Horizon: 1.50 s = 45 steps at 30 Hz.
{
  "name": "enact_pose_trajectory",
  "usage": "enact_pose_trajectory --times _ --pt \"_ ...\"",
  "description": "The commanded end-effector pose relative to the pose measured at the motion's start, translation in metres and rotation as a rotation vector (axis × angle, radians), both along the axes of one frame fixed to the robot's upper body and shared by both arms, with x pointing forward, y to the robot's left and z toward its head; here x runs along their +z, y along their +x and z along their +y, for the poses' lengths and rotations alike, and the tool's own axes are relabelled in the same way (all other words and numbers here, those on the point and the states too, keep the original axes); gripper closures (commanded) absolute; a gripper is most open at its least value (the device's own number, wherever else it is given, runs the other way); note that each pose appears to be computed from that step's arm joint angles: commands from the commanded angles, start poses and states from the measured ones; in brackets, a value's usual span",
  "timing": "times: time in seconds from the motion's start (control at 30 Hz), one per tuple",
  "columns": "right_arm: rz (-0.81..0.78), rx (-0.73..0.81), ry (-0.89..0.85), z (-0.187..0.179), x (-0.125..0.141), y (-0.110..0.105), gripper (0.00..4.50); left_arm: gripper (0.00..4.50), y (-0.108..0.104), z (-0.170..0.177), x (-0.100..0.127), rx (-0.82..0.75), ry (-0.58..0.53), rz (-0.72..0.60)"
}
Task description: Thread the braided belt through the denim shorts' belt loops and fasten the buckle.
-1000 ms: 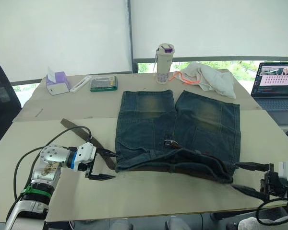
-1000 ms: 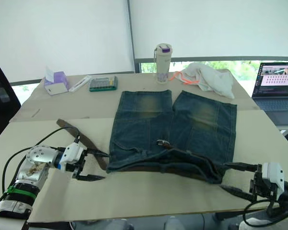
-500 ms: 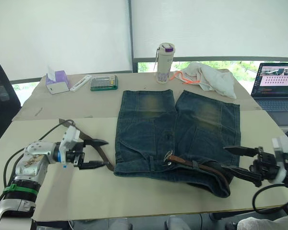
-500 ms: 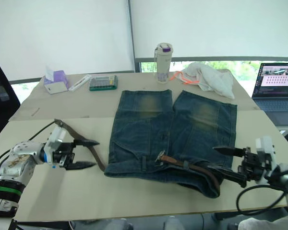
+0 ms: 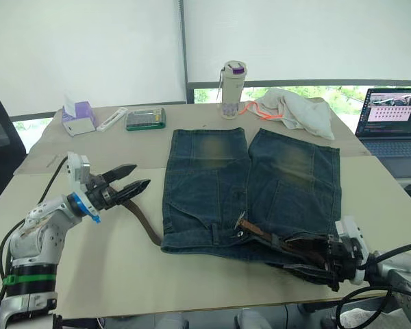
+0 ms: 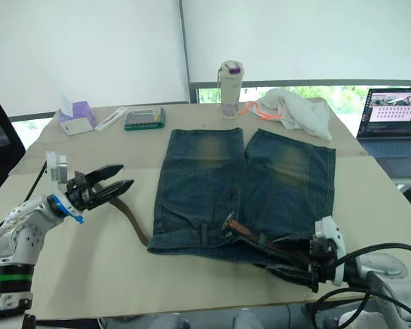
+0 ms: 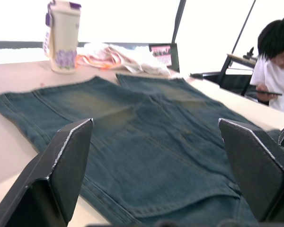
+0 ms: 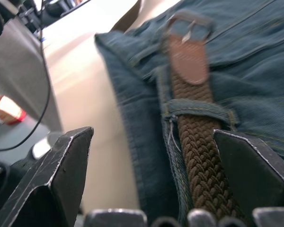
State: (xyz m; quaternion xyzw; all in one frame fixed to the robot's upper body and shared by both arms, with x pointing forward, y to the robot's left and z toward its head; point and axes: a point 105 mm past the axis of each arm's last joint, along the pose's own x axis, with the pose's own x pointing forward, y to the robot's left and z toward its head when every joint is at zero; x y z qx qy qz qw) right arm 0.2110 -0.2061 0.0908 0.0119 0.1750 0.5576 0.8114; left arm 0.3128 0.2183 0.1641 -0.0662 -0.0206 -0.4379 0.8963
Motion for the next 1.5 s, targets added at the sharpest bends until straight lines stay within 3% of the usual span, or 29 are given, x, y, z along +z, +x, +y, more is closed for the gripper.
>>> enact_pose_trajectory --times 0.03,0.13,0.3,0.43,0.63,0.87,1.13,1.17,1.23,1.3,1.5 --pt "-0.029 0.04 -0.105 -0.003 -0.007 -0.002 0.05 0.02 -0.005 0.002 0.005 0.026 0.029 -0.033" --pt "-0.047 0.034 -0.14 -0.009 -0.012 -0.001 0.05 0.02 -0.009 -0.004 0.0 -0.001 0.046 -0.012" --pt "-0.168 -0.065 0.043 -0.019 0.03 0.011 0.05 0.02 -0.029 -0.018 -0.014 -0.122 0.131 0.034" --pt "-0.289 -0.239 0.02 -0.049 0.054 0.038 0.05 0.02 -0.037 -0.031 -0.018 -0.193 0.176 0.029" --pt "-0.271 -0.209 -0.402 -0.081 0.014 0.043 0.05 0.02 -0.042 -0.049 -0.021 -0.285 0.26 -0.009" --pt "-0.239 -0.186 -0.503 -0.091 0.006 0.053 0.05 0.02 -0.042 -0.057 -0.02 -0.307 0.27 -0.034" --pt "-0.187 -0.089 -0.574 -0.086 -0.008 0.059 2.63 0.0 -0.042 -0.057 -0.022 -0.307 0.28 -0.039" --pt "-0.198 -0.089 -0.568 -0.084 -0.007 0.062 3.07 0.0 -0.042 -0.056 -0.023 -0.306 0.281 -0.039" --pt "-0.234 -0.102 -0.588 -0.083 -0.006 0.072 3.44 0.0 -0.042 -0.055 -0.024 -0.305 0.285 -0.04" --pt "-0.295 -0.14 -0.637 -0.084 -0.007 0.091 4.39 0.0 -0.04 -0.053 -0.025 -0.292 0.291 -0.048" --pt "-0.419 -0.283 -0.734 -0.084 -0.004 0.144 4.46 0.0 -0.035 -0.052 -0.03 -0.278 0.284 -0.059"
